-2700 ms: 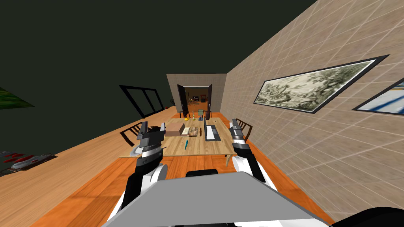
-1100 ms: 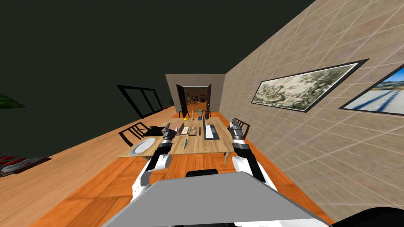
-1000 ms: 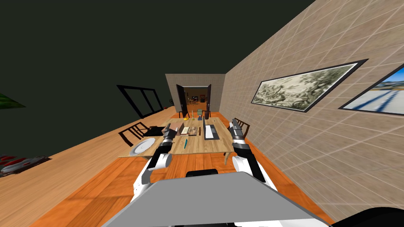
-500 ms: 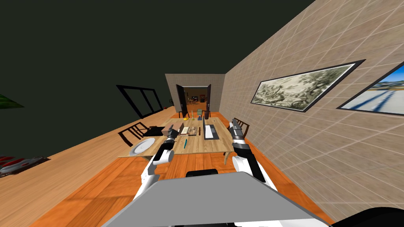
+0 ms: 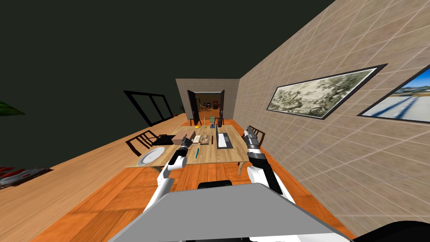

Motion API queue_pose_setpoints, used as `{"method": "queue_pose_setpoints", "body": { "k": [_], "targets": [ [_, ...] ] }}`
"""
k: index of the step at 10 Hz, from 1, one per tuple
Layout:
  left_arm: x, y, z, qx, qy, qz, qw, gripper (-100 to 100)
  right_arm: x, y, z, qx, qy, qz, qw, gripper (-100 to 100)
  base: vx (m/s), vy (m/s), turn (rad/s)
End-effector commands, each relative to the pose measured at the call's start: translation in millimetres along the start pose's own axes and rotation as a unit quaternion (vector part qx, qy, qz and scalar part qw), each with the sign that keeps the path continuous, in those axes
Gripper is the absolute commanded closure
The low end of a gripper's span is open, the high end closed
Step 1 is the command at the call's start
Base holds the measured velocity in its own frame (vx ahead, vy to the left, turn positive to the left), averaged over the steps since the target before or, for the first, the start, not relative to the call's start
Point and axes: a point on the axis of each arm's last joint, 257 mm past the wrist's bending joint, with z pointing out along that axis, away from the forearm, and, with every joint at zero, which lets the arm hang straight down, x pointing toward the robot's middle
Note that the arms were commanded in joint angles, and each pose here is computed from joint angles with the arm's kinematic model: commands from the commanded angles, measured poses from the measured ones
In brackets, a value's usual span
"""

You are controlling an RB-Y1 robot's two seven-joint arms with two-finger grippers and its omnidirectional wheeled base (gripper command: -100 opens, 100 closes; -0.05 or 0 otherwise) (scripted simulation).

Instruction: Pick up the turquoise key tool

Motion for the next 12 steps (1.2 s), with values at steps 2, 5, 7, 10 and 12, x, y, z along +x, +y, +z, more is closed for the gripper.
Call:
{"method": "queue_pose_setpoints", "body": {
  "k": [2,5,7,10,12],
  "targets": [
    [-12.0,23,12.5,-0.038,-0.024,-0.034,0.9984,-100,0,0,0.0,0.000,0.000,0.000,1.0000,0,-0.002,-0.007,0.000],
    [-31.6,53,17.7,-0.079,-0.055,-0.056,0.9937,-100,0,0,0.0,0.000,0.000,0.000,1.0000,0,0.000,-0.007,0.000],
    [-41.6,71,23.3,-0.106,-0.076,-0.079,0.9883,-100,0,0,0.0,0.000,0.000,0.000,1.0000,0,0.001,-0.008,0.003],
    [-48.8,94,35.3,-0.146,-0.109,-0.123,0.9757,-100,0,0,0.0,0.000,0.000,0.000,1.0000,0,0.001,-0.008,0.004],
    [-60.0,106,30.2,-0.157,-0.122,-0.123,0.9723,-100,0,0,0.0,0.000,0.000,0.000,1.0000,0,0.001,-0.004,0.001]
  ]
}}
